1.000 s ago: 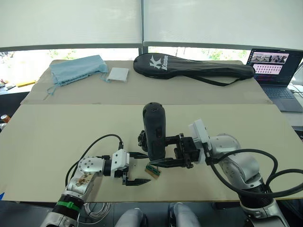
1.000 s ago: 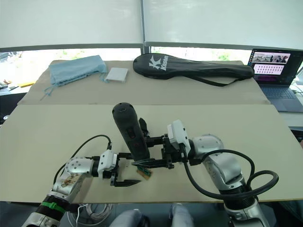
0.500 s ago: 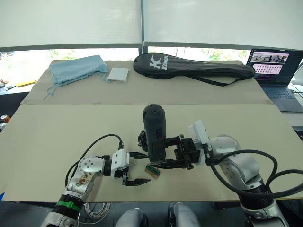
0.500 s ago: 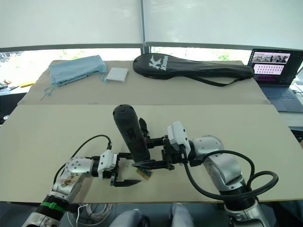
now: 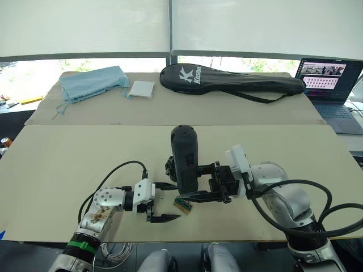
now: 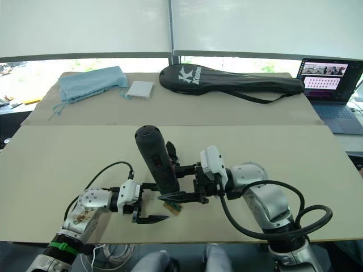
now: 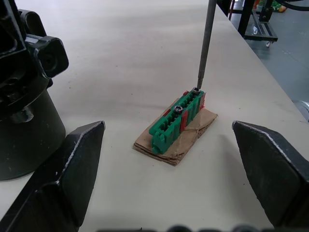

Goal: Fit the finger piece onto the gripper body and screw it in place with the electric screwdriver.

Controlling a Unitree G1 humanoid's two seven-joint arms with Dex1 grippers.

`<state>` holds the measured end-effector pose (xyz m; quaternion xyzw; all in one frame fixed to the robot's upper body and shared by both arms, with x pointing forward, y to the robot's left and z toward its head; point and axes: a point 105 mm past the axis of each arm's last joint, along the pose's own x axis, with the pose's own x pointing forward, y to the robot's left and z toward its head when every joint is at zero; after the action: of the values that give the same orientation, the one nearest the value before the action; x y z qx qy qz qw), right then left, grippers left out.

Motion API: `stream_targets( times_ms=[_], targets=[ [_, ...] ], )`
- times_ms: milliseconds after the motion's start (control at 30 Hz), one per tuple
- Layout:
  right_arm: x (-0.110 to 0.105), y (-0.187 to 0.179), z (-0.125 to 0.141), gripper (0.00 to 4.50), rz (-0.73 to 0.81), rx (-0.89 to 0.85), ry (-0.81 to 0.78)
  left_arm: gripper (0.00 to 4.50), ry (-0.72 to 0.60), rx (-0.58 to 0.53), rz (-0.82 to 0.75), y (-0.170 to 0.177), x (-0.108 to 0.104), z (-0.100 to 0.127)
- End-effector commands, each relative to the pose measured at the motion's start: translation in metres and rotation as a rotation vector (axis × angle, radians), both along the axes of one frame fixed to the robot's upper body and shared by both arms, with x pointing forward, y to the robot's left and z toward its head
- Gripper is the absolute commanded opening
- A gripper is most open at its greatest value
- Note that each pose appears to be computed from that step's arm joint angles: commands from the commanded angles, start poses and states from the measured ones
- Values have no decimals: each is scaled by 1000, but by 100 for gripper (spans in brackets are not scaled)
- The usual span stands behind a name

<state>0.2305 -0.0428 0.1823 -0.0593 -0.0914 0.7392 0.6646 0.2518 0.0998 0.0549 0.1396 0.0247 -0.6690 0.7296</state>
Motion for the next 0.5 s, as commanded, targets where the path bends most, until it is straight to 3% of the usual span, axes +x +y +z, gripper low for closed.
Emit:
stream_targets(
  times_ms=[33, 500],
  targets=[
    [-5, 0, 9, 194, 16, 27, -65, 450, 93, 50, -23, -1, -14, -25],
    [-5, 1, 7, 194, 18, 23, -62, 450, 92, 53, -21, -1, -14, -25]
  ],
)
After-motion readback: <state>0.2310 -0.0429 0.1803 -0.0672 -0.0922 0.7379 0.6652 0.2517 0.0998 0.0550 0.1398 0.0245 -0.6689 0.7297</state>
